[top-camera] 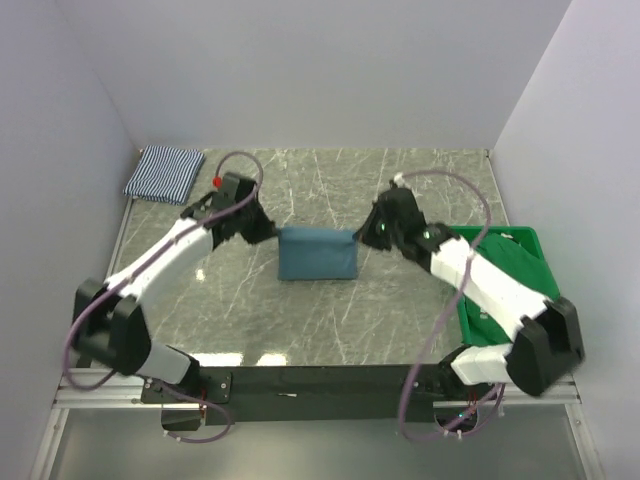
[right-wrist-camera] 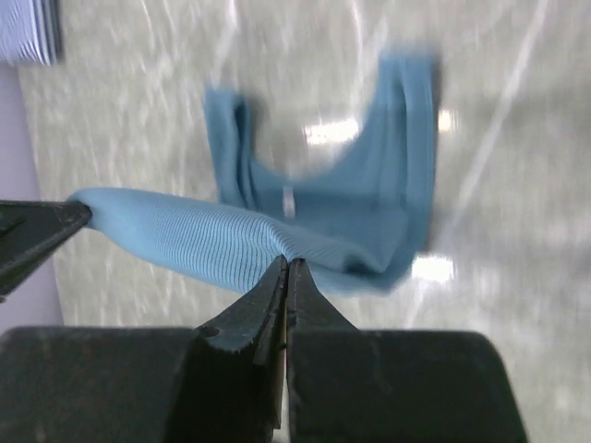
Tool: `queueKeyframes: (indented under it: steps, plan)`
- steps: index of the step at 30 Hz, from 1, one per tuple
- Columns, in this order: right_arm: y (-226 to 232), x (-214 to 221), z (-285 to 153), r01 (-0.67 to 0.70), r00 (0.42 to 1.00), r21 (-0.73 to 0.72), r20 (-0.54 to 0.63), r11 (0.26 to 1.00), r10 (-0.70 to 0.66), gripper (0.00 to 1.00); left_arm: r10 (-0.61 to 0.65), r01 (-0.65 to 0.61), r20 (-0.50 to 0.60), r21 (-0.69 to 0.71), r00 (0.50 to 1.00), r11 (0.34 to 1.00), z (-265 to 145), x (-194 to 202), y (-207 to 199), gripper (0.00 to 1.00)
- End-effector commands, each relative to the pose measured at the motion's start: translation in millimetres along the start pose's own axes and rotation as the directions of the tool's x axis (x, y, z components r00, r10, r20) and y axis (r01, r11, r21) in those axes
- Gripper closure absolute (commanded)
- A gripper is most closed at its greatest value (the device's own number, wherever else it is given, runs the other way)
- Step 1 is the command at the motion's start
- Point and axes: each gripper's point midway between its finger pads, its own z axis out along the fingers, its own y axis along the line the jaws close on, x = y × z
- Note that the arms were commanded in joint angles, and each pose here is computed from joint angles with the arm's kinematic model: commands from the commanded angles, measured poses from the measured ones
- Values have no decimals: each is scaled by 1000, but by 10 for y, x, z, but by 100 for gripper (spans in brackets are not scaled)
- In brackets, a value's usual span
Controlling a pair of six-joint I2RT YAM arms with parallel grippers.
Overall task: Fold and stack the tank tops
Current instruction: Fold the tank top, then neatly place the folded tank top to the corner
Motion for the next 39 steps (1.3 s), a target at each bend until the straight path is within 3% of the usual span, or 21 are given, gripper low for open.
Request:
queueKeyframes:
  steps: [1, 3, 4, 5, 6, 8, 10, 16, 21, 24, 25, 32, 39]
  plan:
    - [186, -631, 212, 58, 997, -52, 63, 997, -54, 100, 36, -39, 58, 58, 998, 998, 291, -560, -294, 99]
    - [198, -832, 533, 59, 998, -39, 30, 997, -58, 96, 44, -46, 52, 44, 998, 998, 680, -781, -357, 91]
    - [51, -771, 822, 70, 997, 15, -25, 997, -69, 91, 49, -50, 44, 28, 998, 998, 825, -836, -338, 77]
    - [-32, -779, 928, 70, 996, 54, -50, 996, -68, 77, 46, -47, 43, 22, 998, 999, 963, -919, -320, 67]
    - [-23, -940, 994, 69, 997, 59, -32, 996, -67, 72, 44, -44, 26, 14, 999, 999, 1217, -996, -312, 60]
    - [-196, -912, 1199, 60, 997, 104, -59, 993, -54, 64, 40, -40, -9, 18, 999, 999, 1388, -1059, -304, 54]
    - [-317, -1003, 1224, 54, 998, 150, -39, 987, -48, 62, 43, -43, 9, 16, 999, 999, 1424, -1209, -307, 49]
    - [-432, -948, 1000, 60, 998, 189, -7, 980, -60, 60, 25, -24, 43, -30, 999, 999, 1137, -1221, -149, 48]
    - [-252, -533, 891, 134, 991, 186, -24, 973, -132, 60, 53, -53, -75, -5, 996, 999, 1079, -677, 65, 42]
    - [-167, -359, 948, 174, 985, 188, -42, 967, -169, 60, 76, -70, -116, 60, 990, 996, 1041, -452, 136, 36]
    - [-200, -297, 1023, 183, 983, 197, -65, 963, -174, 60, 87, -79, -122, 68, 989, 995, 1033, -423, 151, 27]
    - [-455, 19, 1306, 220, 970, 225, -155, 949, -188, 60, 139, -147, -192, -30, 972, 989, 1191, -254, 526, 23]
    - [-713, 227, 1415, 230, 960, 238, -215, 943, -180, 61, 159, -168, -262, -10, 952, 986, 1343, -106, 618, 21]
